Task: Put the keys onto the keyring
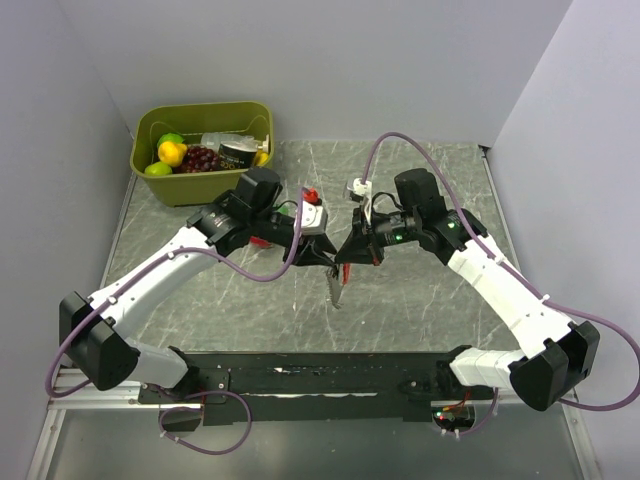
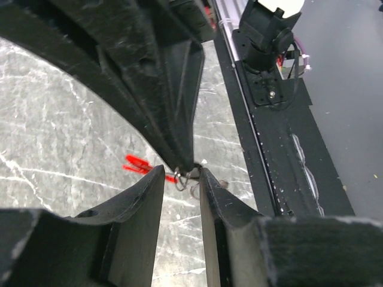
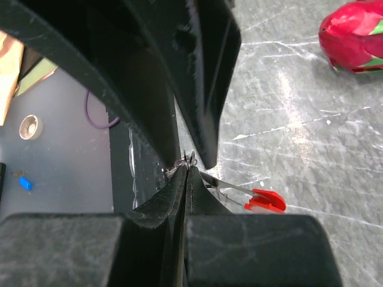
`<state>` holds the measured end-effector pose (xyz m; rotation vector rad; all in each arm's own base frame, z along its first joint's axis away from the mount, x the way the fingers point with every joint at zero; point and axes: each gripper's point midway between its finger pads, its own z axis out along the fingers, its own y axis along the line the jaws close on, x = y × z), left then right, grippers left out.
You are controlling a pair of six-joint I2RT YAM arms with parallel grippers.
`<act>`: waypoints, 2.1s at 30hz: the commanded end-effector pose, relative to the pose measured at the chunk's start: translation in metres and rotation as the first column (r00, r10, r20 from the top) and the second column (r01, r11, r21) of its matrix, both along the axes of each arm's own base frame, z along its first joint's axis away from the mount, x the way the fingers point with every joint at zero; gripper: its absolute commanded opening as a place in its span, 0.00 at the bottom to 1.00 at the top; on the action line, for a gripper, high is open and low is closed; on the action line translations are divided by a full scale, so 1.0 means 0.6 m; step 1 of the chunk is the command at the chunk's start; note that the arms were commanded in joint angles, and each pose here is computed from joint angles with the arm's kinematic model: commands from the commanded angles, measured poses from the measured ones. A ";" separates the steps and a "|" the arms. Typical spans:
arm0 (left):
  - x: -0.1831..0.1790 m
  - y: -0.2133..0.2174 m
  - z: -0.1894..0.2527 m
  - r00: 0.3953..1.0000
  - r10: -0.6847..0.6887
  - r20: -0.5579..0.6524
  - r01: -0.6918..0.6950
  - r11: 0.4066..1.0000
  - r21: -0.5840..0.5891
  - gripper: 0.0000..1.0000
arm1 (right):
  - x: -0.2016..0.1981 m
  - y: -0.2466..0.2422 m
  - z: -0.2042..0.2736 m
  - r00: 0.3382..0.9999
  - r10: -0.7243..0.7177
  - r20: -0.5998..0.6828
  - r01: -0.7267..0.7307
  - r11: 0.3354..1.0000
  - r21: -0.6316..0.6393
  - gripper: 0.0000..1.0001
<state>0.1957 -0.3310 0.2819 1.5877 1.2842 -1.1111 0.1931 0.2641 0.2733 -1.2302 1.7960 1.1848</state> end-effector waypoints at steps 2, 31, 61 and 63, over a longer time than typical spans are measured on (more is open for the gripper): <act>-0.010 -0.008 0.030 0.998 -0.051 0.033 0.052 0.997 -0.051 0.33 | -0.001 0.006 0.032 0.998 0.011 0.065 -0.015 0.999 0.052 0.00; 0.012 -0.020 0.040 0.998 0.055 0.029 -0.051 0.989 -0.139 0.01 | 0.002 0.002 0.043 0.994 -0.031 0.105 0.023 0.997 0.078 0.19; -0.008 0.022 0.166 0.974 0.225 -0.031 -0.188 0.722 -0.666 0.01 | -0.020 -0.057 0.145 0.978 -0.129 0.164 0.058 0.923 0.379 0.68; -0.011 0.022 0.170 0.976 0.215 -0.031 -0.179 0.715 -0.675 0.01 | -0.023 -0.057 0.148 0.978 -0.116 0.171 0.043 0.923 0.382 0.68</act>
